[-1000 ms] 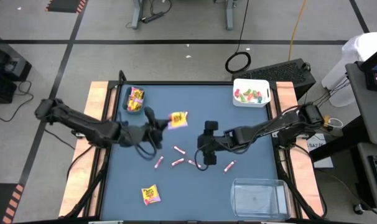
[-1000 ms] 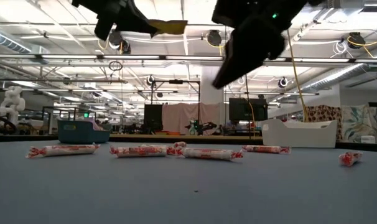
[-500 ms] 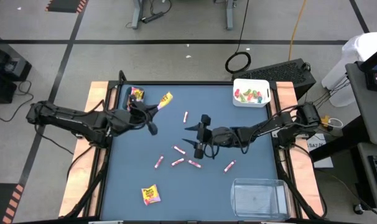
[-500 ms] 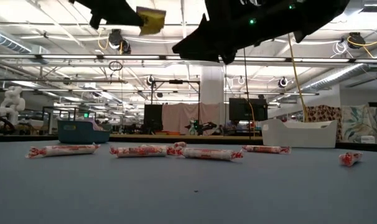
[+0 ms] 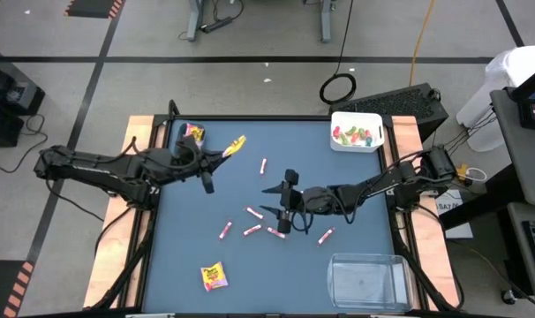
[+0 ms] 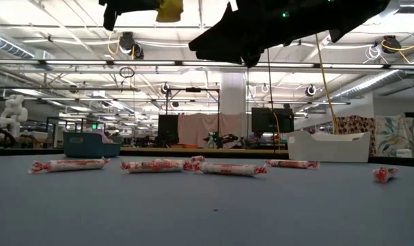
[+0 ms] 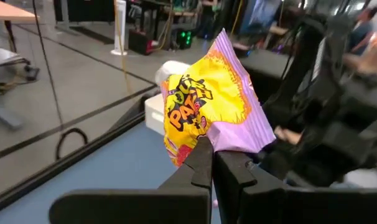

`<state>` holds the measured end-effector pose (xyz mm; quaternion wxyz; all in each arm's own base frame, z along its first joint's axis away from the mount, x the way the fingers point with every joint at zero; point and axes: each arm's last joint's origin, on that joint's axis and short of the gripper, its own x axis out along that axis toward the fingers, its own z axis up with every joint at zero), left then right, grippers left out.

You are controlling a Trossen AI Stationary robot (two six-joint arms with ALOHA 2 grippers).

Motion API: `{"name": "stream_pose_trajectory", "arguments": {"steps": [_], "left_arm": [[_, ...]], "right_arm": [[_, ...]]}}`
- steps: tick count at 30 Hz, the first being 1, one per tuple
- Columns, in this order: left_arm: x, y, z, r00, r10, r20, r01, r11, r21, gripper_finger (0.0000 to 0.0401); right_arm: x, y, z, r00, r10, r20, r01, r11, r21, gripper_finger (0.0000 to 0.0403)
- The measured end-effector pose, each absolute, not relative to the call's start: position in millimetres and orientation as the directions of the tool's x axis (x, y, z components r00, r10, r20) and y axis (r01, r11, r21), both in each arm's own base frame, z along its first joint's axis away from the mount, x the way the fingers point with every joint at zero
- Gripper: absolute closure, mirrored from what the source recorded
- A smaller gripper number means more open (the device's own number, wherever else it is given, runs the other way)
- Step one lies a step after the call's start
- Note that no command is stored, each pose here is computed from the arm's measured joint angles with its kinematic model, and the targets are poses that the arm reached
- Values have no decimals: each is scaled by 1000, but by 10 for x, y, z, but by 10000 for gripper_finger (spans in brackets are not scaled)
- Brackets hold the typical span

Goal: Sort candy
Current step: Put the yellow candy pack into the blue bin

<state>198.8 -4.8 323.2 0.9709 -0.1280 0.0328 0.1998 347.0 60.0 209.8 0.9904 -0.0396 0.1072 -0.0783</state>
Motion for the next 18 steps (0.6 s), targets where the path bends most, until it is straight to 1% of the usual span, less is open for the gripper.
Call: {"name": "stream_pose_trajectory", "arguments": {"steps": [4,11,15,18], "left_arm": [[1973,-48,3279,923,378,-77,-384,885,-265,396],[1977,-53,3280,930,359,-77,-366,893,-263,396],[1982,-66,3278,945,316,-79,-326,914,-240,397],[1983,-70,3272,950,300,-86,-311,932,-186,397]], "right_arm": [[3459,661,2098,967,-148,-206,138,989,-58,193],[3433,784,2099,972,-112,-205,109,994,-26,193],[3421,843,2106,975,-96,-198,98,995,0,193],[3414,873,2108,977,-87,-196,90,996,10,193]]}}
